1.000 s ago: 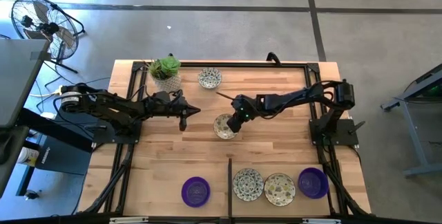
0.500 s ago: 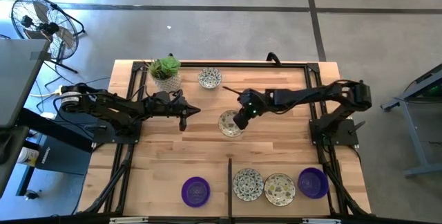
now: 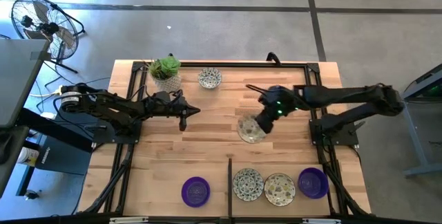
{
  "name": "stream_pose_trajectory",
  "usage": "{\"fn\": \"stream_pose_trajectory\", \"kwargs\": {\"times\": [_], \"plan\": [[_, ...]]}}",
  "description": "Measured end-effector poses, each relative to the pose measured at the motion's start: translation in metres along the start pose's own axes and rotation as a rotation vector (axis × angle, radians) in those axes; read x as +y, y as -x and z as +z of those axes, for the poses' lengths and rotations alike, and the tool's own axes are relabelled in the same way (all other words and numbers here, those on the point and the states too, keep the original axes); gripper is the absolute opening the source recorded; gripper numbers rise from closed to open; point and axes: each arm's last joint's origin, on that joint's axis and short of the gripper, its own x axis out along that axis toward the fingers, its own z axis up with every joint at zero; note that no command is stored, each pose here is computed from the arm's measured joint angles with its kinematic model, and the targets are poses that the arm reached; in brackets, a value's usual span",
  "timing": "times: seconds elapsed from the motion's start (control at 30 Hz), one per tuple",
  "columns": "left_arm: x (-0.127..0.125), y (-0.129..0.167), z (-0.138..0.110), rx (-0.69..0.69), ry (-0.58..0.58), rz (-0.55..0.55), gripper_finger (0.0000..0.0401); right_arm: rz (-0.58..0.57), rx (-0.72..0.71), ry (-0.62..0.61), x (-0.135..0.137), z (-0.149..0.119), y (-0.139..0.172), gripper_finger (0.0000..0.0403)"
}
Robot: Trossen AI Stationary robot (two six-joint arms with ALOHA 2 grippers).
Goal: Pick & Place Mini bowls
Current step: Stack the yellow patterned bowl on the yellow patterned bowls on the shelf
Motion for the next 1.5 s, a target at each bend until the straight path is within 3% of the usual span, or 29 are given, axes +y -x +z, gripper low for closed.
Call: {"fn": "stream_pose_trajectory", "kwargs": {"times": [0.33, 0.57, 0.9, 1.5], "plan": [[0.000, 0.000, 0.000, 0.000, -0.001, 0.000, 0.0000, 0.069, 0.125, -0.055, 0.054, -0.041, 0.051, 0.0014], [0.000, 0.000, 0.000, 0.000, -0.003, 0.000, 0.0000, 0.071, 0.159, -0.145, 0.086, -0.079, 0.065, 0.0015], [0.000, 0.000, 0.000, 0.000, 0.000, 0.001, 0.0000, 0.027, 0.220, -0.169, 0.109, -0.127, 0.063, 0.0007], [0.000, 0.000, 0.000, 0.001, 0.008, 0.001, 0.0000, -0.159, 0.308, -0.050, 0.117, -0.165, 0.034, 0.0024]]}}
